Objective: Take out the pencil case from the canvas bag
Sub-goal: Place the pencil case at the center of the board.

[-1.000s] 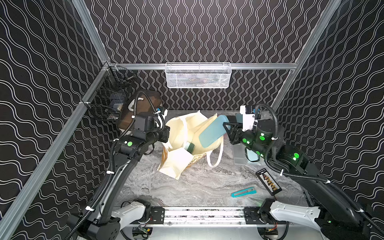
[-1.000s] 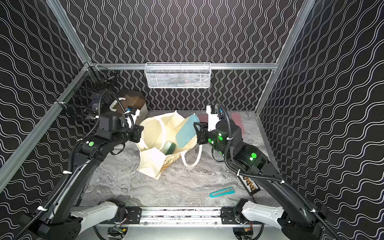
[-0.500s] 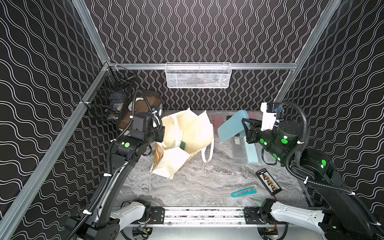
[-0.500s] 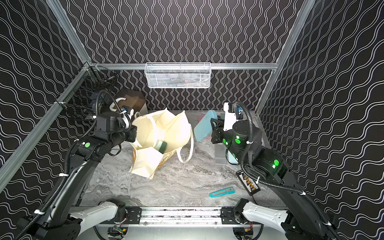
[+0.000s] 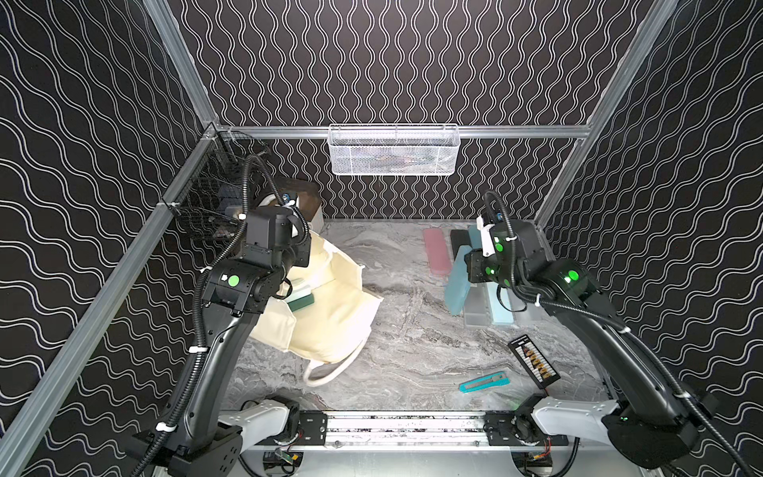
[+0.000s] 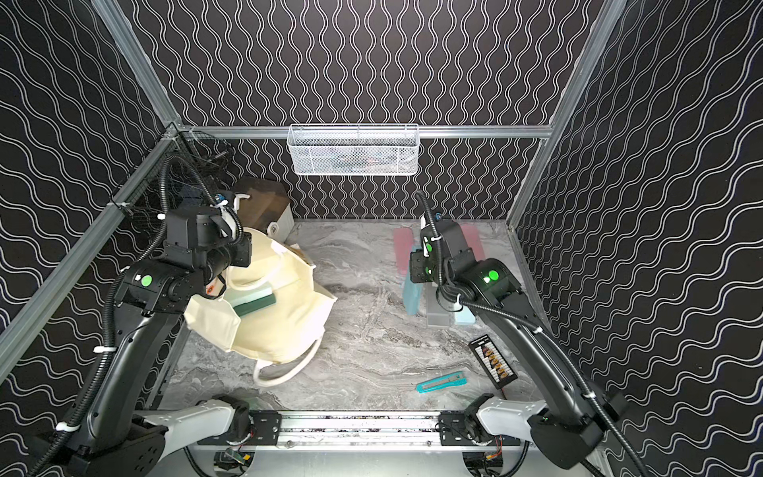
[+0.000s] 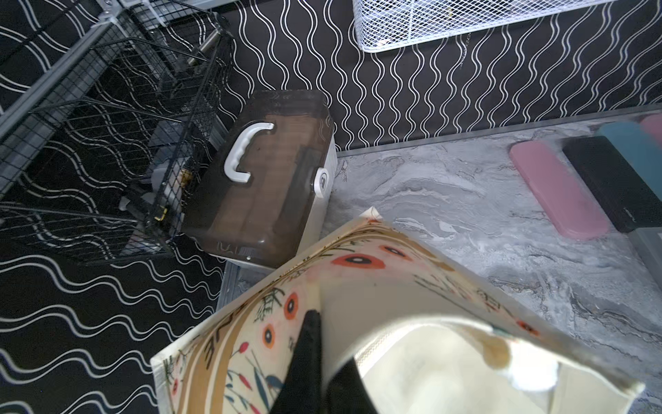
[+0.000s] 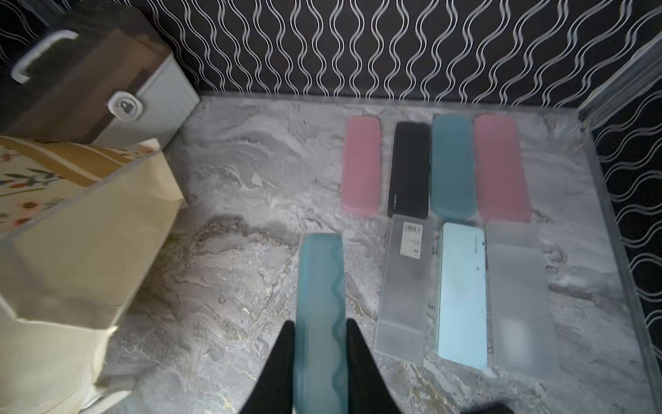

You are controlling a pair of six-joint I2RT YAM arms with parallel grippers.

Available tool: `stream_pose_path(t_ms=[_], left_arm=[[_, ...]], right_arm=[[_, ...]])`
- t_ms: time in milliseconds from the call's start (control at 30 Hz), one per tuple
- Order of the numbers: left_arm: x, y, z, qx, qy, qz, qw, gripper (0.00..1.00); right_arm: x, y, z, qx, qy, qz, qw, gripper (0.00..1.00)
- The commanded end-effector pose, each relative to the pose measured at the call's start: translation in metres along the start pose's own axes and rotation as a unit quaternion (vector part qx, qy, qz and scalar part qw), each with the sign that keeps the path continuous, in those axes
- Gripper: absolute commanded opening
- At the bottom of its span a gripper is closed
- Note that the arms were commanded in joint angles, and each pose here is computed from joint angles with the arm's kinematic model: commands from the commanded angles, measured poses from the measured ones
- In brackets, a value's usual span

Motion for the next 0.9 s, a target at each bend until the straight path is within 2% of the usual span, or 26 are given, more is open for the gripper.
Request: stream_pose_path(t_ms=[0,167,433,533,700,867], left_arm=[[0.016,-0.005,0.0,-0.003,-0.016,-0.03,0.999,0.0],[0.017,-0.006,-0.002,-0.013,-0.019,-0.028,0.999,0.0],[0.016,-0.006,-0.004,-0.02,-0.018,-0.024,0.999,0.0],[0.014,-0.006,-0.005,-0.023,-0.016,-0.022,0.999,0.0],[0.009,-0.005,-0.008,-0.034,-0.015,-0.017,0.999,0.0],[0.005,-0.004,-0.011,-0.045,-0.015,-0.012,0.999,0.0]], right_arm=[[-0.02,0.016,0.012,0.068,0.014,0.076,0.995,0.11],[-0.043,0.046,0.015,0.107,0.035,0.167,0.979,0.11],[-0.079,0.091,0.022,0.169,0.08,0.282,0.941,0.13],[-0.086,0.106,0.017,0.159,0.089,0.316,0.931,0.14],[-0.084,0.137,0.008,0.131,0.09,0.3,0.941,0.14],[-0.084,0.172,0.012,0.148,0.082,0.266,0.949,0.15]])
Point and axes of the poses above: each gripper's point midway between its finger pads, its own y axis out along the fingers, its own z axis along the line the jaws close on, x = y × z, the point moved 3 cm from there along -y, back along the fingers, and after that the axes turned 10 degrees about -y, right-handed, at the moved point
